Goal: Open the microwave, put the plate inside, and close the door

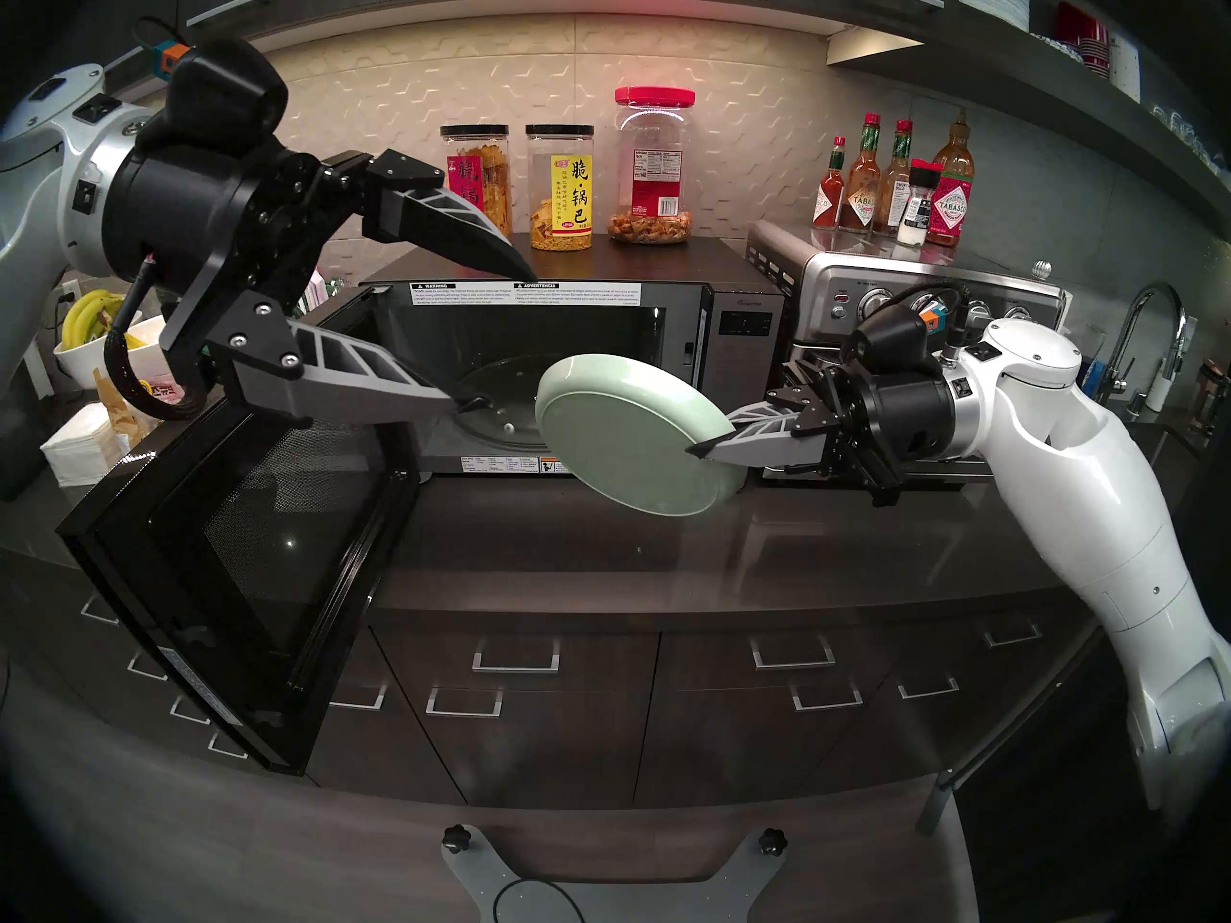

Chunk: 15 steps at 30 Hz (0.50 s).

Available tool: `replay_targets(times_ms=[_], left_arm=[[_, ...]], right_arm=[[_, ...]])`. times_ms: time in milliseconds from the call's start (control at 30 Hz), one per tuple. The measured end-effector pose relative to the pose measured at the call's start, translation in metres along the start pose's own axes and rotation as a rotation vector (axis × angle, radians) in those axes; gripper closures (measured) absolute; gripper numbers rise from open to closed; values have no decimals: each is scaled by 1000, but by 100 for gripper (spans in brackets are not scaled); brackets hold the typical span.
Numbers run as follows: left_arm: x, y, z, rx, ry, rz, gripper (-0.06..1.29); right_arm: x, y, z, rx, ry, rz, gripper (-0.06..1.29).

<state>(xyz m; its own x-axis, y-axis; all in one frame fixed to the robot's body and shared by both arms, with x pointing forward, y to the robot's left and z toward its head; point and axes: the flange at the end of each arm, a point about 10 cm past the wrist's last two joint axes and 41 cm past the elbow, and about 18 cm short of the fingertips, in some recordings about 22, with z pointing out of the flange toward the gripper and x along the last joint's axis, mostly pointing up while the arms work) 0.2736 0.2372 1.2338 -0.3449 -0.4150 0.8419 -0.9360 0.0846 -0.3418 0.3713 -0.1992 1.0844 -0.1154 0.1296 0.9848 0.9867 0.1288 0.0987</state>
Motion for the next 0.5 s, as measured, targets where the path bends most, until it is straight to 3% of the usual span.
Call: replay_targets(times_ms=[500], left_arm=[[9,5,-28,45,-83,-47,-3]], right_arm=[[-1,-1,2,-3,2,-6,125]])
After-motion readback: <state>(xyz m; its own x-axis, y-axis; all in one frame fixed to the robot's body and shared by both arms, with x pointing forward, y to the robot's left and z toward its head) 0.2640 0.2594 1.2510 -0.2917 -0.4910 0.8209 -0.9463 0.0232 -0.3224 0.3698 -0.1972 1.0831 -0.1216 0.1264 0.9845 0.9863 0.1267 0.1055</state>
